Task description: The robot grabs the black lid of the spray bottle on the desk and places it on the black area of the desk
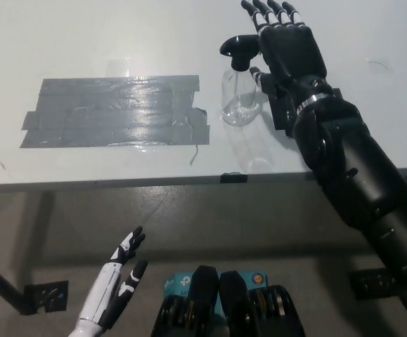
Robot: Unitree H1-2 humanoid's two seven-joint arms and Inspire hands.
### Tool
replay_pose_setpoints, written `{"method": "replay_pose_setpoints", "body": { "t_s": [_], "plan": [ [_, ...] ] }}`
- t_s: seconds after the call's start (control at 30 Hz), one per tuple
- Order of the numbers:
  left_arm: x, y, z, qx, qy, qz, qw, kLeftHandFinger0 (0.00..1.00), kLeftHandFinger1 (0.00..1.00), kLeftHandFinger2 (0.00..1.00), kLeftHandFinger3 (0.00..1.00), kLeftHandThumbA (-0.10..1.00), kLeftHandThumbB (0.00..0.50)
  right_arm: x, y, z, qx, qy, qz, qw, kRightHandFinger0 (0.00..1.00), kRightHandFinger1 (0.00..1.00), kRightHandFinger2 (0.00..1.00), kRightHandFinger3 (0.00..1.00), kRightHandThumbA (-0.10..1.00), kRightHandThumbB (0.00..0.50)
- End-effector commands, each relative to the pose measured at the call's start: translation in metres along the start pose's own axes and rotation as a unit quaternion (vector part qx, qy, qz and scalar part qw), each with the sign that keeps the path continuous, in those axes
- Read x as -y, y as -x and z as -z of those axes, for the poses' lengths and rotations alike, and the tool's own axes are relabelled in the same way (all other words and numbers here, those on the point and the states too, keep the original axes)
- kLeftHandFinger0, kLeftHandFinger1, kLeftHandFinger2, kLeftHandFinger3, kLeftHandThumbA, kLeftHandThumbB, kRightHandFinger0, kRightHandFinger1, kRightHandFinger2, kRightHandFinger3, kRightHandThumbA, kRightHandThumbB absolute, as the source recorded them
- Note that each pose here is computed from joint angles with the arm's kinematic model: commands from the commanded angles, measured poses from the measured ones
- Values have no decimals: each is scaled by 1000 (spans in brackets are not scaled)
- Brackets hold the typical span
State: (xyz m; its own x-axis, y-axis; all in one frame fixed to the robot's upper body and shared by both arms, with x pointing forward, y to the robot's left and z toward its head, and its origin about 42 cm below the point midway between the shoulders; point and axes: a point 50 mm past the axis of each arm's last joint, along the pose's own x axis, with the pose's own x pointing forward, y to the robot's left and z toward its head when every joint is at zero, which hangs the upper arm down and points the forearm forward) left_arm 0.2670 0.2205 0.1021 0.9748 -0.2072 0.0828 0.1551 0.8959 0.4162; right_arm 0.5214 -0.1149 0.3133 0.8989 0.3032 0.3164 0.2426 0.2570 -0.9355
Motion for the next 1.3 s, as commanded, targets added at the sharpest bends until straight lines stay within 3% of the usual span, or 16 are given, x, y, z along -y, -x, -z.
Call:
{"method": "replay_pose_setpoints", "body": {
  "t_s": [0.0,0.33,0.47,0.6,0.7,0.93,1.27],
  "plan": [
    [-6,-5,-13,35,-12,0,999,1000,1000,1000,1000,1000,57,37,-23,-24,22,24,63,997,1000,1000,1000,1000,692,334],
    [-8,-8,-16,40,-19,-2,999,1000,1000,1000,1000,1000,64,37,-31,-24,15,33,58,998,1000,1000,1000,1000,683,332],
    [-9,-9,-18,38,-16,-1,999,1000,1000,1000,1000,1000,72,34,-33,-19,8,31,50,998,1000,1000,1000,1000,659,379],
    [-10,-10,-18,41,-13,-1,999,1000,1000,1000,1000,1000,75,31,-34,-14,-3,36,28,999,1000,1000,1000,1000,743,417],
    [-11,-11,-19,41,-17,-3,999,1000,1000,1000,1000,1000,83,30,-36,-11,-11,39,16,999,1000,1000,1000,1000,731,443],
    [-11,-11,-19,39,-17,-2,999,1000,1000,1000,1000,1000,78,35,-38,-7,-13,44,7,999,1000,1000,1000,1000,831,476],
    [-14,-15,-21,42,-19,-3,999,1000,1000,1000,1000,1000,54,45,-44,-8,-17,56,6,998,1000,1000,1000,1000,844,472]
  ]
}}
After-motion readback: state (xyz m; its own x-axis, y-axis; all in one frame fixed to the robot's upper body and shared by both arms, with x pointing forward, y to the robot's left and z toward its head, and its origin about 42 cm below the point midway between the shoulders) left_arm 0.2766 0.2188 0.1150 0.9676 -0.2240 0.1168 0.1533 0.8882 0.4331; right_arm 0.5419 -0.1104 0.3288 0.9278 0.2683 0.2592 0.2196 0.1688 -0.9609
